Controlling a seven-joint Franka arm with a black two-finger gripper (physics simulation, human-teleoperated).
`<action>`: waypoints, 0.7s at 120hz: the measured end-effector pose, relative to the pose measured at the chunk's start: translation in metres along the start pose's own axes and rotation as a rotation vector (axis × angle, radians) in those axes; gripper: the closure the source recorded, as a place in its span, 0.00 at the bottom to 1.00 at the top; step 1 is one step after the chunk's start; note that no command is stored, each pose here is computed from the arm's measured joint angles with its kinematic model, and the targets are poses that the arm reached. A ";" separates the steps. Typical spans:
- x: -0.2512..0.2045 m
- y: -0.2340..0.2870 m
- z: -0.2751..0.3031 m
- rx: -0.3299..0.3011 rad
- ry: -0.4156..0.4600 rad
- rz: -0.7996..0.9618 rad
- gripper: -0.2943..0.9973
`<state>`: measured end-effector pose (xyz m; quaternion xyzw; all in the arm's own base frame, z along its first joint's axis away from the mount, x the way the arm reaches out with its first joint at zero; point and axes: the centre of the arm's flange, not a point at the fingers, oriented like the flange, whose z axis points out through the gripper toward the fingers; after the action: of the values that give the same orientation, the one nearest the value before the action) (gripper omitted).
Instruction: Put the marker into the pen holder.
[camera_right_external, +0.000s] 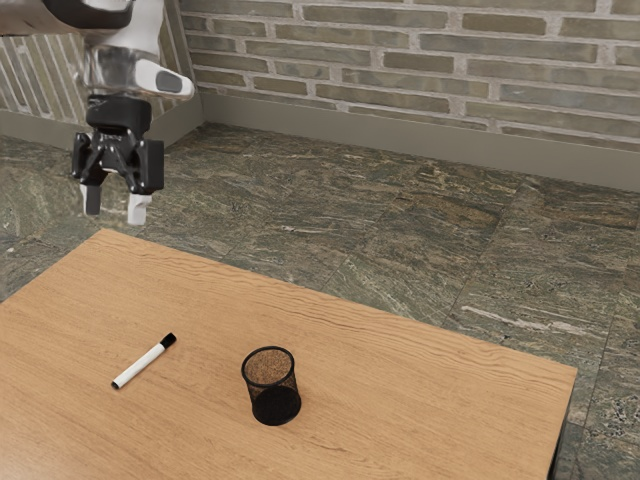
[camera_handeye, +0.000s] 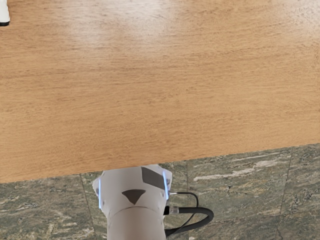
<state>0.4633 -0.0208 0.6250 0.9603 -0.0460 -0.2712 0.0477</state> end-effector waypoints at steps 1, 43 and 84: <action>0.003 0.001 0.000 0.001 0.018 0.004 0.23; 0.133 -0.048 0.057 0.035 0.173 -0.058 0.23; 0.185 -0.135 0.214 -0.004 0.146 -0.196 0.23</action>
<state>0.5162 0.0778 0.3323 0.9772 0.0524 -0.2042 0.0259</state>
